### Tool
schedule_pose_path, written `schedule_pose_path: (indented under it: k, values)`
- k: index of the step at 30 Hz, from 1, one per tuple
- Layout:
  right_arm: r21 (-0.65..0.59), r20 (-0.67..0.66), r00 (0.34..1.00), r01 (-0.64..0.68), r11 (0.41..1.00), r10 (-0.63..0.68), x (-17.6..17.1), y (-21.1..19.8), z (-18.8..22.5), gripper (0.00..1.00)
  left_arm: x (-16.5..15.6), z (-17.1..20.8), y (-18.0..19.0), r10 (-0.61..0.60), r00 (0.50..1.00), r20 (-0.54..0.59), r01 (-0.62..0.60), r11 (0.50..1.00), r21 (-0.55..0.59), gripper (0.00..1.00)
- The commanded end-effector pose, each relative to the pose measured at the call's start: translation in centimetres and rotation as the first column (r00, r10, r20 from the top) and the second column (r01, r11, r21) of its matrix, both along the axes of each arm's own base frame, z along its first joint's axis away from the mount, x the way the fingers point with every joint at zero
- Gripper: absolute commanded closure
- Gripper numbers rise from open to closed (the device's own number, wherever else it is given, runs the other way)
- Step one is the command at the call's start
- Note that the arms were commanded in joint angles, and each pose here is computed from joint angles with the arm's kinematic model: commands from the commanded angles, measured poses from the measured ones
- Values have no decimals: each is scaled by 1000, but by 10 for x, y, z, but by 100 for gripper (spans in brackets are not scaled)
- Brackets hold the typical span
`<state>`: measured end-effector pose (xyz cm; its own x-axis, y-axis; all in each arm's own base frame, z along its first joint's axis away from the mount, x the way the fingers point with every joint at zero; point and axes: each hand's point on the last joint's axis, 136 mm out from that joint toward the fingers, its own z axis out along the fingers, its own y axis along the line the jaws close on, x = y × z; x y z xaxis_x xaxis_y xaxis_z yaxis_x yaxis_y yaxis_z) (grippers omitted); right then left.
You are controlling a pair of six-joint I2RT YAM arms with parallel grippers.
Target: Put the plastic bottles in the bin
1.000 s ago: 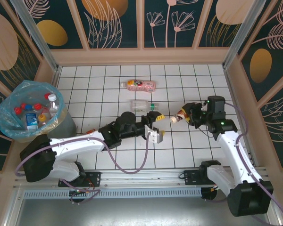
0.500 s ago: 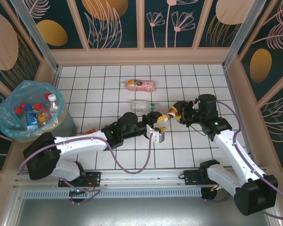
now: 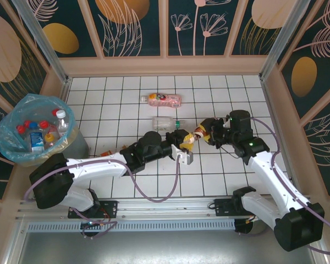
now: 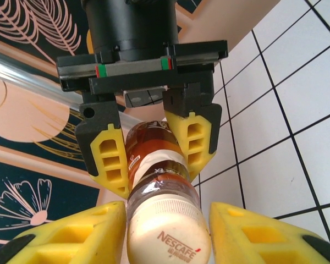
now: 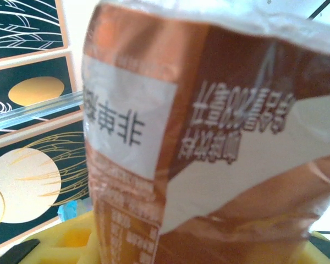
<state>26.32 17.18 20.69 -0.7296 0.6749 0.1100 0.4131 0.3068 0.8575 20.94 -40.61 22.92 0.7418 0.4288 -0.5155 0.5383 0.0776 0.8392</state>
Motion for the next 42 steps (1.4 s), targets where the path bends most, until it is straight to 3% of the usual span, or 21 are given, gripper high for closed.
schedule_pose_path:
  k: [1,5,8,9,12,14,16,20,24,26,29,34,38,42]
  values:
    - [35,72,997,-36,999,34,4,10,26,65,3,6,-3,7,999,33,-7,1000,-12,54]
    - [40,73,997,-38,999,35,3,10,26,65,3,7,-3,9,1000,28,-8,1000,-16,62]
    - [41,78,996,-39,998,36,3,10,28,64,1,12,-2,6,1000,15,-5,999,-34,81]
    - [38,82,996,-36,999,33,4,10,29,61,0,15,-2,6,1000,10,-6,999,-45,83]
    - [2,110,994,-13,1000,12,9,4,33,33,-3,29,1,2,1000,-17,-3,996,-94,86]
    - [-43,132,991,16,999,-10,16,-5,34,3,-5,37,3,-4,999,-52,-2,993,-115,92]
    - [-64,151,988,34,997,-24,22,-11,37,1,-7,41,5,-2,996,-84,-8,993,-116,100]
    - [-53,216,976,18,998,-6,34,-12,59,1,-1,51,16,61,984,-167,-85,986,-144,100]
    - [-95,326,945,-2,995,33,50,-9,99,1,18,83,40,205,922,-329,-291,926,-239,100]
    - [-120,378,925,1,993,45,57,-9,121,1,26,100,56,264,869,-418,-399,875,-276,100]
    - [-159,437,898,25,987,48,68,-11,146,1,41,133,88,339,757,-559,-584,735,-345,100]
    - [-224,428,903,75,972,29,85,-15,146,1,62,178,165,435,490,-756,-858,392,-331,100]
    - [-223,389,919,20,975,70,91,6,126,1,71,210,229,427,356,-831,-934,198,-298,100]
    - [-203,358,926,-50,978,122,91,32,106,1,77,239,312,543,212,-812,-962,-30,-271,100]
